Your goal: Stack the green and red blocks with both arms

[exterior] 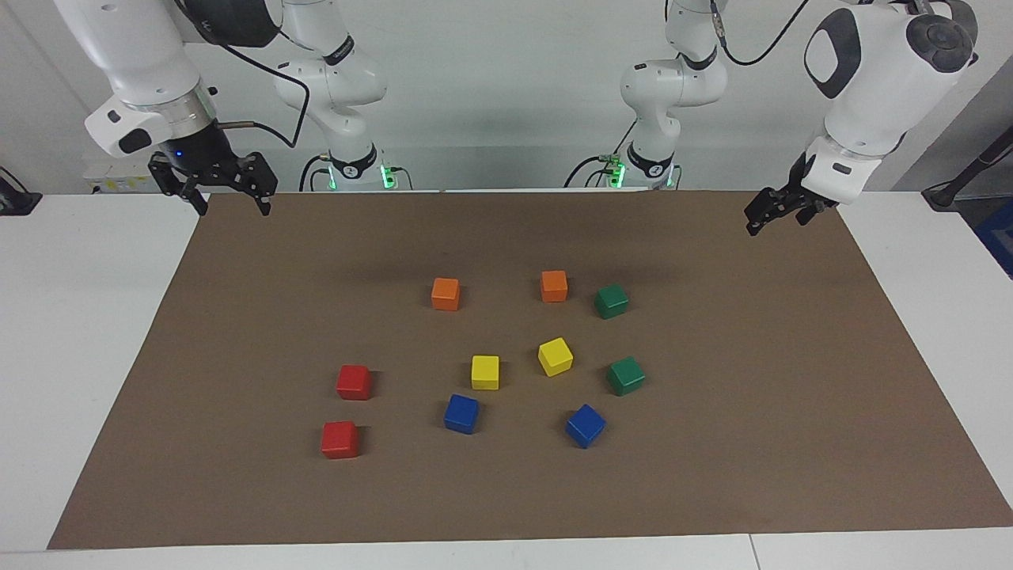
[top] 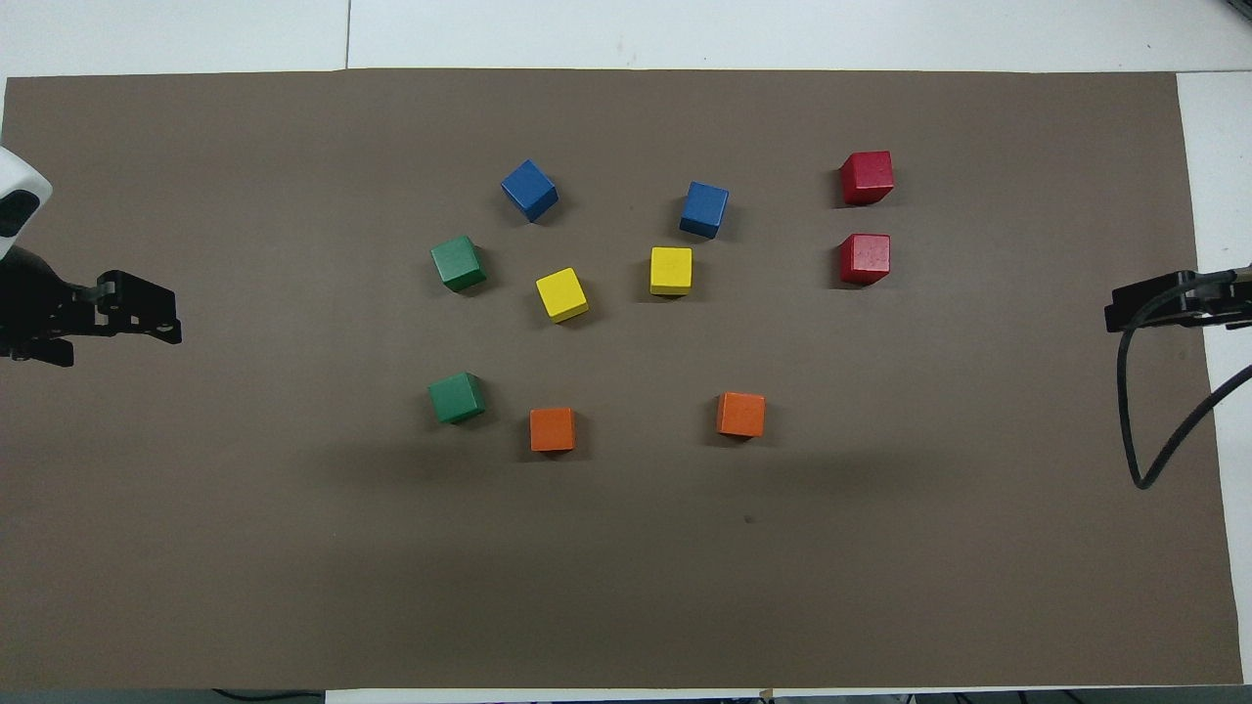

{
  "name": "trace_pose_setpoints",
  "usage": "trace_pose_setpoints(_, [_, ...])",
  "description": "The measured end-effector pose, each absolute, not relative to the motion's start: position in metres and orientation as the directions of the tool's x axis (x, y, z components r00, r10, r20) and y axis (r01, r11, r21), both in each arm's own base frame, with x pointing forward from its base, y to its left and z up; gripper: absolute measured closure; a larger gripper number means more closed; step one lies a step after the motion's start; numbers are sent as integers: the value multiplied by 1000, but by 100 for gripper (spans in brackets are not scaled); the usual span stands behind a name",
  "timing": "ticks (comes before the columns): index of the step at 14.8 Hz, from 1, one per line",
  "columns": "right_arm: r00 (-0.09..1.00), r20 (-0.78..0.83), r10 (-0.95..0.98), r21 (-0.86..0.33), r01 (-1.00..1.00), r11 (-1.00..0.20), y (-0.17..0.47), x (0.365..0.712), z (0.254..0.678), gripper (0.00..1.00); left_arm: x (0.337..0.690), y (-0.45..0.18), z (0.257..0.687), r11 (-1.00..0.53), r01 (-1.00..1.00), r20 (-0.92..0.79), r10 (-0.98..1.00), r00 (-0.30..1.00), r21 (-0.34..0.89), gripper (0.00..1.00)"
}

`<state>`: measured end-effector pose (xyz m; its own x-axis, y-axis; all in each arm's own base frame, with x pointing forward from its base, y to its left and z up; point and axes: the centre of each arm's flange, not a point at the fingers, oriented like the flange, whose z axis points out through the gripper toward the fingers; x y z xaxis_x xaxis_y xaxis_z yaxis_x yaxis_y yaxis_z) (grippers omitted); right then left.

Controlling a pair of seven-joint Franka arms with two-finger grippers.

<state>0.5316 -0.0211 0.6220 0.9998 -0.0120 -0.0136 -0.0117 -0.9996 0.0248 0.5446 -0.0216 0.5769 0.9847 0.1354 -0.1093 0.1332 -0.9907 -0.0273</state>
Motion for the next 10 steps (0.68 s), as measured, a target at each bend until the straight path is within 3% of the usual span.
trace_pose_setpoints(10, [1000,-15,-10,26,-9,-1000,-20,532,620,0,545,-21,577,-991,134,-109,136,985,-27,0])
